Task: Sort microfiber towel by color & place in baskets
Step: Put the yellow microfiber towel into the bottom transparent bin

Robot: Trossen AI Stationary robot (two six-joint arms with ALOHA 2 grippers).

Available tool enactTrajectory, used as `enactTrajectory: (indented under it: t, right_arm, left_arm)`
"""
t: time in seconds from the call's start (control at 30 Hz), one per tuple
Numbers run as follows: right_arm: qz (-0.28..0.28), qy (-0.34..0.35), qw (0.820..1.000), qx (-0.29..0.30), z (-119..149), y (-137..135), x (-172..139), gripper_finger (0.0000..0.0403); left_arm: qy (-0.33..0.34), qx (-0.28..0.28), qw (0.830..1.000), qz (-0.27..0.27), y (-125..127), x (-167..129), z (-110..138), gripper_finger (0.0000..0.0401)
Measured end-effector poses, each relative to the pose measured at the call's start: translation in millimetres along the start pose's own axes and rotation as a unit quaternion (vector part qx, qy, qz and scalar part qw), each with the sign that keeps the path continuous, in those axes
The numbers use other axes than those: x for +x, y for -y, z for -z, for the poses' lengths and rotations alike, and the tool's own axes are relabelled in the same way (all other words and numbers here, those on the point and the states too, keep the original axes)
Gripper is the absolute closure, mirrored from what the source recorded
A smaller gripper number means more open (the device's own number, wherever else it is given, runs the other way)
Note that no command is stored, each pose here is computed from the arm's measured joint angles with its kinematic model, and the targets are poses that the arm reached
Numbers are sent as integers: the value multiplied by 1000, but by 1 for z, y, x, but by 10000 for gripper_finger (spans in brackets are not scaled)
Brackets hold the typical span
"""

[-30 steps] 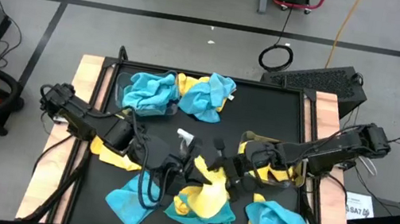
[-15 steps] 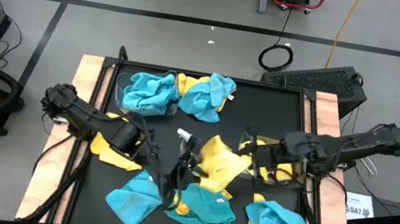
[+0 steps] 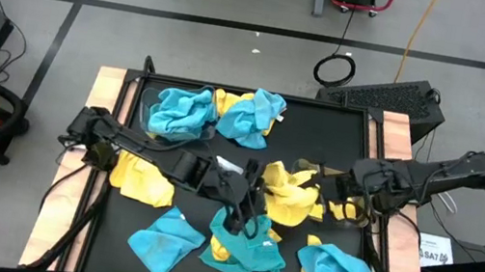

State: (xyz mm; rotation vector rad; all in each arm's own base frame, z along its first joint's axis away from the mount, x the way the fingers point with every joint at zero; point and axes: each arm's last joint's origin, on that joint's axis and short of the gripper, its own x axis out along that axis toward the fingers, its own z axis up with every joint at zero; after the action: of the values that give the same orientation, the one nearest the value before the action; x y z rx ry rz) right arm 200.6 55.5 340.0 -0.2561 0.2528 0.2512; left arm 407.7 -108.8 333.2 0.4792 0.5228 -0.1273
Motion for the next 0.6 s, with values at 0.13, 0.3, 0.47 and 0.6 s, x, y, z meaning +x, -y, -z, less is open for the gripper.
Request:
enactTrajectory:
  t: [0.13,0.3,0.47,0.6]
  right_arm:
    - [-10,-52,999,13,10,-1,-13,403]
    - [23,-139,990,30,26,-1,-34,403]
    - [86,-206,973,55,39,1,-55,403]
    - [126,-227,963,69,45,3,-70,403]
  left_arm:
    - [18,-2,1000,-5,-1,-2,-4,170]
    - [34,0,999,-3,0,-18,-13,170]
    - [17,9,1000,15,8,-28,-13,170]
    - [12,17,999,27,16,-35,-15,170]
